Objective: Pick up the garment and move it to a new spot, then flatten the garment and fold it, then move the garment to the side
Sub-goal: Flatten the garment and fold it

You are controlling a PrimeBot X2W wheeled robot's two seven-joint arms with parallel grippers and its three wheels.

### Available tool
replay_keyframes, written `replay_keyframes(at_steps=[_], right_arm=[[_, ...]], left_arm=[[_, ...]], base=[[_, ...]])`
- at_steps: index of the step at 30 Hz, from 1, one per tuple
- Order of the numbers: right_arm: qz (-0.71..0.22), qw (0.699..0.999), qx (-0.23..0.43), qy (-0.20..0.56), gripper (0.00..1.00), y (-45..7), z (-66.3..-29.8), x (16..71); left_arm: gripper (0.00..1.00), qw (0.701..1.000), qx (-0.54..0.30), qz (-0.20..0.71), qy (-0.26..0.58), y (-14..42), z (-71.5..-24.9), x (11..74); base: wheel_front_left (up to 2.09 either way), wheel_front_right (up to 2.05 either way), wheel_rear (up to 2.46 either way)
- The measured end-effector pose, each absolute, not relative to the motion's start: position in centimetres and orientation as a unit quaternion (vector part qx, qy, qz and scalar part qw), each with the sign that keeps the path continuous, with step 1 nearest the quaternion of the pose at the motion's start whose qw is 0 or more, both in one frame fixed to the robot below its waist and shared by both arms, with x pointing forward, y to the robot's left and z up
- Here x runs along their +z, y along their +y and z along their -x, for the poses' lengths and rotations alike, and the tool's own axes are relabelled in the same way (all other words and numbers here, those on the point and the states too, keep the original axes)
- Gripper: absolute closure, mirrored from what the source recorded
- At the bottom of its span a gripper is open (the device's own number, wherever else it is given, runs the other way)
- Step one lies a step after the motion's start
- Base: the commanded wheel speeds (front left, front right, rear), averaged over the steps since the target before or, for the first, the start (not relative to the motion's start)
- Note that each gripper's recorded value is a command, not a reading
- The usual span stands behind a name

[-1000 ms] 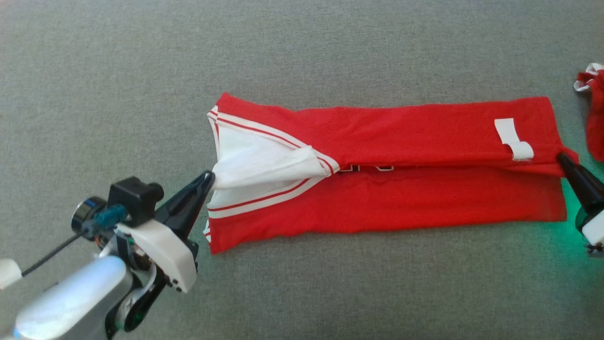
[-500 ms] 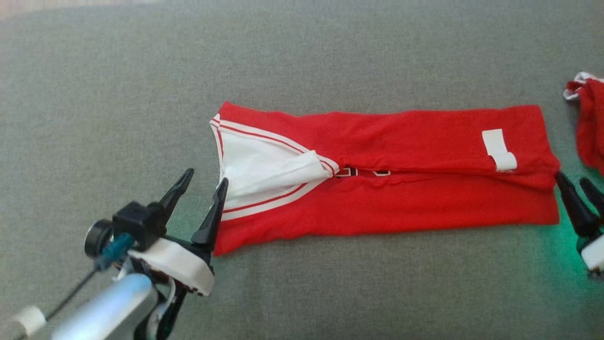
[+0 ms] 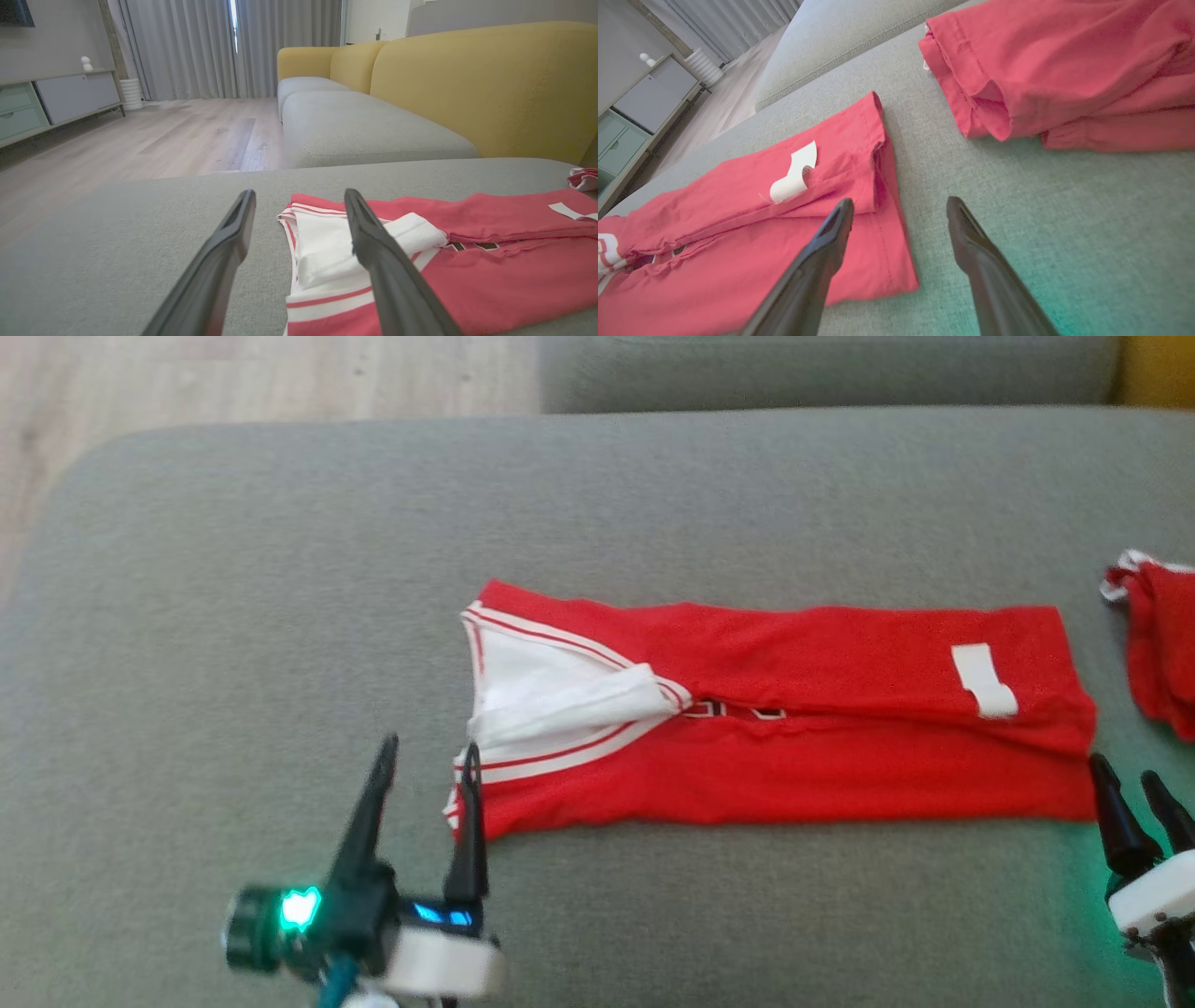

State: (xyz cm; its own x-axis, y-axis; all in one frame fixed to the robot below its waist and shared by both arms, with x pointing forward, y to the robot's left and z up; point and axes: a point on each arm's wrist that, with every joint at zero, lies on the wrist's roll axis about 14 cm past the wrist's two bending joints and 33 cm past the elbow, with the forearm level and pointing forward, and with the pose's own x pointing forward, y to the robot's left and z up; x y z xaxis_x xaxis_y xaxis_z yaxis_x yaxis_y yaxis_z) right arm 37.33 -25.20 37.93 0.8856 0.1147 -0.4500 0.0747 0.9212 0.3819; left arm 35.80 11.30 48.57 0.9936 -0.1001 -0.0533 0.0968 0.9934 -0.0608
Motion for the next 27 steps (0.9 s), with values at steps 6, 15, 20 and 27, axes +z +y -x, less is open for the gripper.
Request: replay_keyframes(at_steps=[6, 15, 20, 27], right_arm=[[-0.183, 0.951, 0.003, 0.251, 0.00, -24.5, -39.3, 37.4], [-0.158, 0.938, -0.016, 0.310, 0.05, -23.8, -40.3, 35.0], [-0.169, 0.932, -0.002, 0.321, 1.00, -22.3, -40.4, 34.9], [-0.168, 0.941, -0.013, 0.293, 1.00, -23.6, -39.7, 35.6]], left_arm=[[0.00, 1.000, -0.016, 0.019, 0.011, 11.8, -33.0, 49.0], [0.00, 1.000, -0.005, 0.002, -0.018, 12.3, -32.7, 50.1], [0.00, 1.000, 0.003, 0.002, -0.014, 12.6, -32.3, 49.8], [0.00, 1.000, -0.004, 0.002, -0.019, 12.4, -32.3, 49.9]], base=[[0.00, 0.00, 0.00], [0.00, 0.00, 0.00], [0.00, 0.00, 0.00], [0.00, 0.00, 0.00]])
